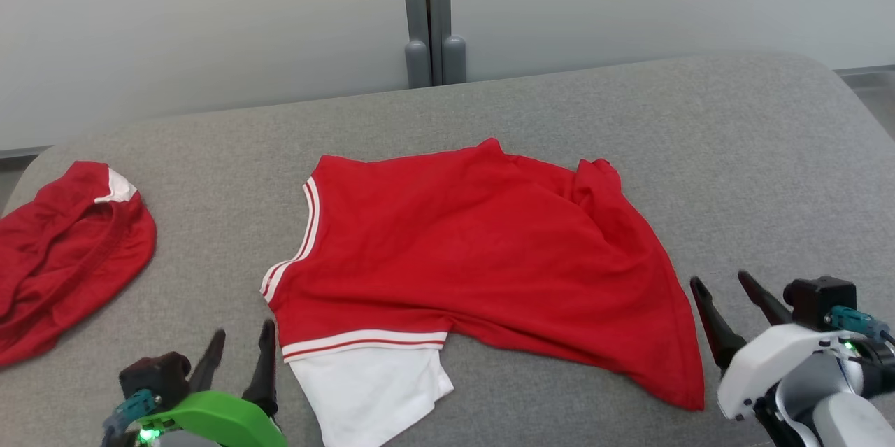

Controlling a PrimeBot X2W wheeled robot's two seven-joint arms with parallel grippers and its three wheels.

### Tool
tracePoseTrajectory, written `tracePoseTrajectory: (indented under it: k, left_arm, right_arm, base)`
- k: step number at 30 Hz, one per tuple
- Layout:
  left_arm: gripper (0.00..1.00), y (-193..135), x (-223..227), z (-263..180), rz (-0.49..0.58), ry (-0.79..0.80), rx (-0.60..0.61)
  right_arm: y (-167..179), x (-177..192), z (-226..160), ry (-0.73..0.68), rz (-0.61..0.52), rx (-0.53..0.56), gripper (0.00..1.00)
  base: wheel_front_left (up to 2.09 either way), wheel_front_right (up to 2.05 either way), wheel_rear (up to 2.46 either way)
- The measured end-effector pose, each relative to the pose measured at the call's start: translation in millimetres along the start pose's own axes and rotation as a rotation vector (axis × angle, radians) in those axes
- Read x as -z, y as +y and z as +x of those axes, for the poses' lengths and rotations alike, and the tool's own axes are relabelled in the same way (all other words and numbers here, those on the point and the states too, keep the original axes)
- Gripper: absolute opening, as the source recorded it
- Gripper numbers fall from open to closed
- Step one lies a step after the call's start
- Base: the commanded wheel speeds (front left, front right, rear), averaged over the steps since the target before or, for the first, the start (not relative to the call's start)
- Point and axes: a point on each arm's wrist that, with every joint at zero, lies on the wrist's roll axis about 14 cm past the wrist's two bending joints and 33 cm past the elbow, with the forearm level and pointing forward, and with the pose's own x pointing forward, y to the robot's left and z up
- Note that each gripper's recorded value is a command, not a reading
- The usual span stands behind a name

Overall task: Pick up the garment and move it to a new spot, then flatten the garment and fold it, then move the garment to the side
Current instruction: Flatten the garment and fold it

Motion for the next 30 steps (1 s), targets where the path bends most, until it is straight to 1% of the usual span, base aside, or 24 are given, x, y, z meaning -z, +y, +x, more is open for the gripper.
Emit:
tracePoseTrajectory:
  k: [2,4,6,8,10,12,14,19,22,27,28,29,30]
  left_arm:
    - [1.0,0.4,24.4,-8.9,0.001,0.155,0.0]
    - [1.0,1.5,41.3,-20.6,-0.011,0.255,-0.017]
    - [1.0,-2.7,45.3,-27.1,-0.035,0.303,-0.014]
    - [1.0,-5.1,46.8,-29.1,-0.049,0.326,-0.016]
    - [1.0,-8.8,61.1,-34.9,-0.042,0.396,-0.011]
    - [1.0,-16.5,80.1,-42.5,-0.058,0.48,0.009]
    - [1.0,-17.5,89.9,-44.3,-0.042,0.521,0.008]
    - [1.0,-24.4,118.3,-53.6,-0.051,0.647,0.027]
    - [1.0,-28.4,127.4,-56.7,-0.058,0.69,0.041]
    - [1.0,-33.6,129.6,-49.6,-0.069,0.691,0.058]
    - [0.83,-38.2,131.0,-46.8,-0.073,0.698,0.075]
    - [0.76,-39.7,131.5,-46.0,-0.074,0.7,0.081]
    - [0.34,-41.7,131.8,-45.0,-0.077,0.702,0.089]
  right_arm:
    - [-13.4,25.2,-11.7,0.146,0.0,0.026,1.0]
    - [-20.9,48.8,-24.2,0.269,0.033,0.047,1.0]
    - [-19.2,72.9,-36.4,0.389,0.076,0.05,1.0]
    - [-13.5,87.4,-42.8,0.451,0.116,0.048,1.0]
    - [-10.1,93.0,-42.7,0.472,0.116,0.045,1.0]
    - [2.3,98.3,-37.7,0.485,0.159,0.029,1.0]
    - [11.8,106.7,-35.2,0.516,0.163,0.01,1.0]
    - [12.4,119.1,-30.3,0.553,0.187,0.021,1.0]
    - [11.5,122.6,-27.4,0.561,0.191,0.025,1.0]
    - [14.9,124.9,-21.0,0.558,0.202,0.014,1.0]
    - [16.7,126.8,-19.6,0.565,0.206,0.006,0.56]
    - [17.1,127.2,-18.9,0.567,0.209,0.004,0.46]
    - [17.6,127.4,-18.0,0.566,0.212,0.002,0.24]
  base:
    - [0.0,0.0,0.0]
    - [0.0,0.0,0.0]
    - [0.0,0.0,0.0]
    - [0.0,0.0,0.0]
    - [0.0,0.0,0.0]
    - [0.0,0.0,0.0]
    - [0.0,0.0,0.0]
    - [0.0,0.0,0.0]
    - [0.0,0.0,0.0]
    - [0.0,0.0,0.0]
    - [0.0,0.0,0.0]
    - [0.0,0.0,0.0]
    - [0.0,0.0,0.0]
